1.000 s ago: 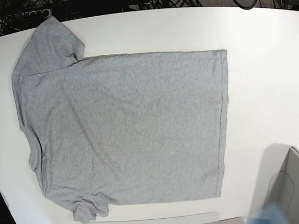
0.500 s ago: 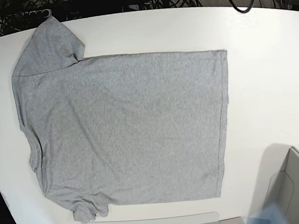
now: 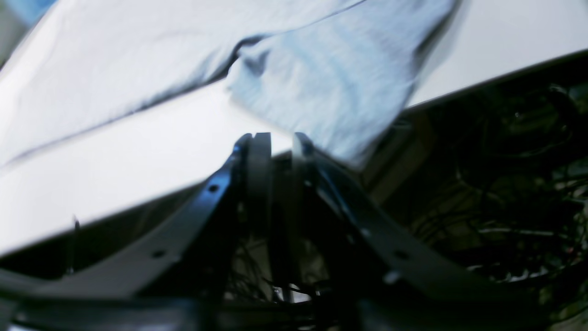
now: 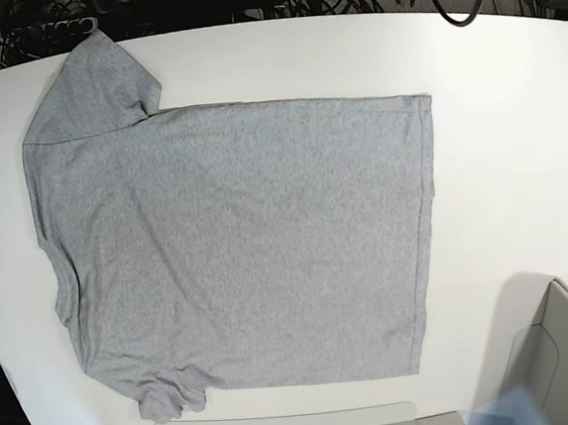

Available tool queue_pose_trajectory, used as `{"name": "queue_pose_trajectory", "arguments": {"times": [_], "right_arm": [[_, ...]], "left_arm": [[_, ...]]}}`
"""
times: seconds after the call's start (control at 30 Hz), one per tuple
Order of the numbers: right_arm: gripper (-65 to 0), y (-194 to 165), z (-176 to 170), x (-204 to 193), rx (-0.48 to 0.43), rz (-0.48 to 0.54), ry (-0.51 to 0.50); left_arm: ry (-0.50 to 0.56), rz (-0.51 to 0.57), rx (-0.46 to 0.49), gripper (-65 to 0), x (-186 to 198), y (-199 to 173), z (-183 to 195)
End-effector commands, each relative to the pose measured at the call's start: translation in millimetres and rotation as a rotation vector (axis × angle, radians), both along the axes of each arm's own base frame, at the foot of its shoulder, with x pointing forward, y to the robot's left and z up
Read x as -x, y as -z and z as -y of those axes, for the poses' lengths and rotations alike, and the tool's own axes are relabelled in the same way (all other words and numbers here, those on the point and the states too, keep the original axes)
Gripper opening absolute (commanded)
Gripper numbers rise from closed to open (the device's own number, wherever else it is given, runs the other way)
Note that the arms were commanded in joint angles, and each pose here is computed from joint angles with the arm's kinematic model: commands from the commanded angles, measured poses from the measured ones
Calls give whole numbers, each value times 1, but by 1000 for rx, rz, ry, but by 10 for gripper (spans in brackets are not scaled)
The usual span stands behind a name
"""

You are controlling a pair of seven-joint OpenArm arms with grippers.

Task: Fold the T-shirt properly

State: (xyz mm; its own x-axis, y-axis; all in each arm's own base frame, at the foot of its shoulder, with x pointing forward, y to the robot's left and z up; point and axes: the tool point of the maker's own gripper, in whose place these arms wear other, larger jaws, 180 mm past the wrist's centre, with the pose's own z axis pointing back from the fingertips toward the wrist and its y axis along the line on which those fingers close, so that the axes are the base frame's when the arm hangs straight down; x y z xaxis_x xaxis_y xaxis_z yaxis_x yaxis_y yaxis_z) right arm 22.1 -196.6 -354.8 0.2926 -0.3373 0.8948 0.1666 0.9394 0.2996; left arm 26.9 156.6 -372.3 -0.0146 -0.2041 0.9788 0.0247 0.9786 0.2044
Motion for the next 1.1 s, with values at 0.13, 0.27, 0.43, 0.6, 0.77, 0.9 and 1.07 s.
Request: {"name": "queue_pose_trajectory", "arguments": {"times": [0.13,0.27,0.43,0.6,0.77,0.9,1.07], "right_arm": [[-424,-16,14,-4,-56,-15,-5],[-373,-17,29,-6,-100,-30,53],[-372,-13,59,-9,-154,-69,145],[-372,-9,83,-16,-183,-109,180],[-373,-8,110,-27,-204,-140,232],[-373,-5,120,-35,-222,-165,248],[-373,7,119,-50,-221,-186,197]], "left_arm": [[16,106,-9,-476,-2,-29,3],[17,141,-7,-437,-8,-38,4],[3,82,-6,-429,-13,-28,2],[-32,-39,-7,-429,-30,-19,-3],[-60,-128,3,-429,-57,-26,-4],[-77,-168,7,-430,-70,-28,-6],[-85,-197,12,-430,-72,-24,-6]]}}
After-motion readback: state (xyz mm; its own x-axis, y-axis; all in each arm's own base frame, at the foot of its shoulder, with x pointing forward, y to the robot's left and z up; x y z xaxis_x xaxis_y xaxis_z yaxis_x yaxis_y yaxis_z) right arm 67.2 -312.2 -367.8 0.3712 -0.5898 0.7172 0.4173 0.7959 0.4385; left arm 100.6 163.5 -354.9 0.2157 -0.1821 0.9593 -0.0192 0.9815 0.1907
